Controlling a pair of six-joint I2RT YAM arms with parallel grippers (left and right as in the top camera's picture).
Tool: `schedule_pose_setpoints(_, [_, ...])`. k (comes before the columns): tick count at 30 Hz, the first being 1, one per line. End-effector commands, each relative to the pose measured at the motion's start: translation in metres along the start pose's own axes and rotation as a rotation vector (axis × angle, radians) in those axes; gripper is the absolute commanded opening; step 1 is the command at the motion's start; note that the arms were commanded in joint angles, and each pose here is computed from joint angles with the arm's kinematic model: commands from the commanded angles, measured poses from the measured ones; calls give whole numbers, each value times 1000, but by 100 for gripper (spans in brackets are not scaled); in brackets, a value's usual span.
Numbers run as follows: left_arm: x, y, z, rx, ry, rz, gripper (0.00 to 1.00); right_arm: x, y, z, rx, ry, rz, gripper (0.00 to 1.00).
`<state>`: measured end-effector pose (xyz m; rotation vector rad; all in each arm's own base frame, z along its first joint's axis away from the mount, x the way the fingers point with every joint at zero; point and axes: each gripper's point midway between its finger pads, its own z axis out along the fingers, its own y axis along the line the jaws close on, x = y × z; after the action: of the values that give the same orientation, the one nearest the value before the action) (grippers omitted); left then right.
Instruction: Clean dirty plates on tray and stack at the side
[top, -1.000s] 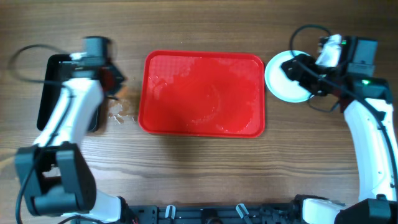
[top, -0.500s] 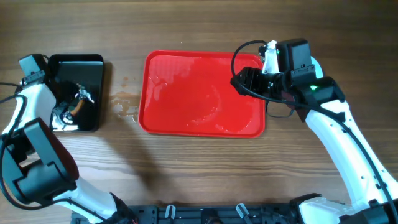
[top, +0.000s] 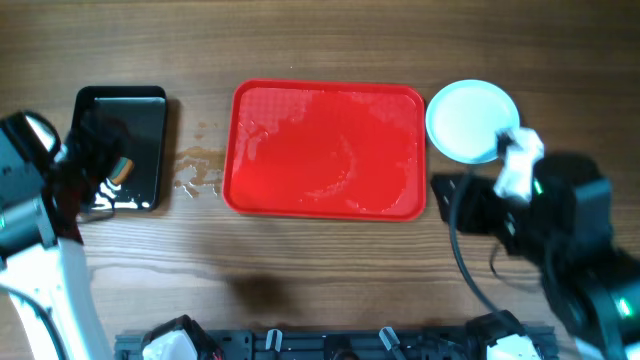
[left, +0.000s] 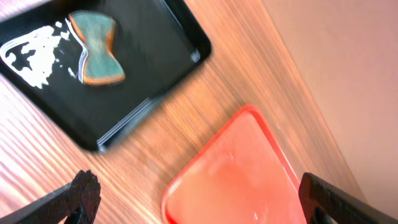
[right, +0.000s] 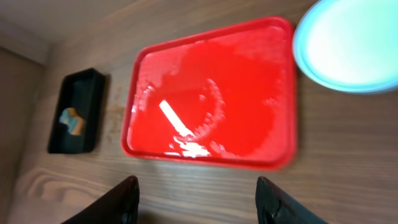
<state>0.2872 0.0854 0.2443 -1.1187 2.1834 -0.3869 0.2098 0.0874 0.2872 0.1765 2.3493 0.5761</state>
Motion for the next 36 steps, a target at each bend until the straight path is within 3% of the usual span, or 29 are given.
schedule_pose_setpoints(1, [23, -8, -13, 42, 52, 23, 100, 11, -21, -15, 86, -37, 3, 100])
schedule_pose_setpoints(19, [24, -7, -10, 34, 65, 22, 100, 12, -40, -18, 184, -50, -31, 100])
schedule_pose_setpoints(28, [24, -7, -10, 34, 65, 22, 100, 7, -41, 3, -50, -386, -213, 100])
schedule_pose_setpoints(33, [24, -7, -10, 34, 65, 22, 100, 17, -64, 26, -81, -608, -261, 100])
schedule_pose_setpoints(36, [24, -7, -10, 34, 65, 22, 100, 23, -72, 41, -98, -663, -277, 100])
